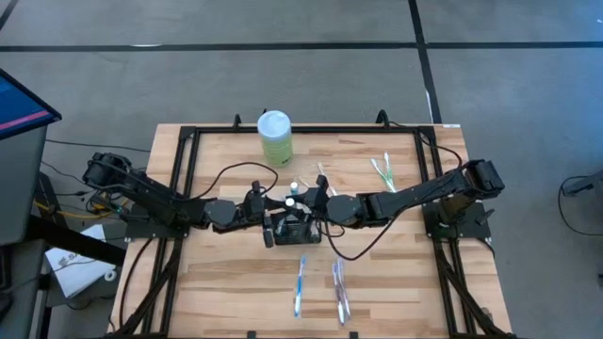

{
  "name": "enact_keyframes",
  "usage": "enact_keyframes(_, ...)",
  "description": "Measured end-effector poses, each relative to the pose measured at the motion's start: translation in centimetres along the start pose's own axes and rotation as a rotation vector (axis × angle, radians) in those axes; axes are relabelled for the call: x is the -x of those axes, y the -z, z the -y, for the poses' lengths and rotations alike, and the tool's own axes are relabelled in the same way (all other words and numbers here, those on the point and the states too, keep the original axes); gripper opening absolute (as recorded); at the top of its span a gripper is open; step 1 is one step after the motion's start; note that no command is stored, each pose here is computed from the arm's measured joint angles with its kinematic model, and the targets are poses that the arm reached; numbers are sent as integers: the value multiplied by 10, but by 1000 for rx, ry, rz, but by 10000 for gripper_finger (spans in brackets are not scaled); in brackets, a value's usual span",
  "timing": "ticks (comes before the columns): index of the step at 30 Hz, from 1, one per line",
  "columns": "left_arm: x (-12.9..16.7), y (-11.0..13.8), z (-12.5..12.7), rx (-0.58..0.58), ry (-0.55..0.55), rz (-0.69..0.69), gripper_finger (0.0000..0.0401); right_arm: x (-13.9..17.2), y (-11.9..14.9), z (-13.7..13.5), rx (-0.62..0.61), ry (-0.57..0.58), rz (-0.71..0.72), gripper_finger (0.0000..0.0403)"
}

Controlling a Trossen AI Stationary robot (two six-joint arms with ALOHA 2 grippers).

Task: Pick & Place toothbrushing station
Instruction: Put the mouthwash into the wire organizer

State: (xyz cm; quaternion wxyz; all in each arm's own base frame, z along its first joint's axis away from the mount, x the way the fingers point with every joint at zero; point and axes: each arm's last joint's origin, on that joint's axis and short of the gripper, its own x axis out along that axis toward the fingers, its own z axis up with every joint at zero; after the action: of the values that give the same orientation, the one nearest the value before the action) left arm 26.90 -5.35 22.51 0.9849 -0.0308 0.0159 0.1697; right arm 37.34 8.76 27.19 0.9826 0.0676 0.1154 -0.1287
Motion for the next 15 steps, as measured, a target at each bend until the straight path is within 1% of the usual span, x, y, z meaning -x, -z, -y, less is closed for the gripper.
enact_keyframes(5, 0, 0, 0, 3, 20, -1, 70, 2, -1, 1, 29, -1, -9, 110)
enact_keyframes(15, 1, 5, 2, 25, 35, -51, 70, 1, 2, 1, 76, -3, -27, 112)
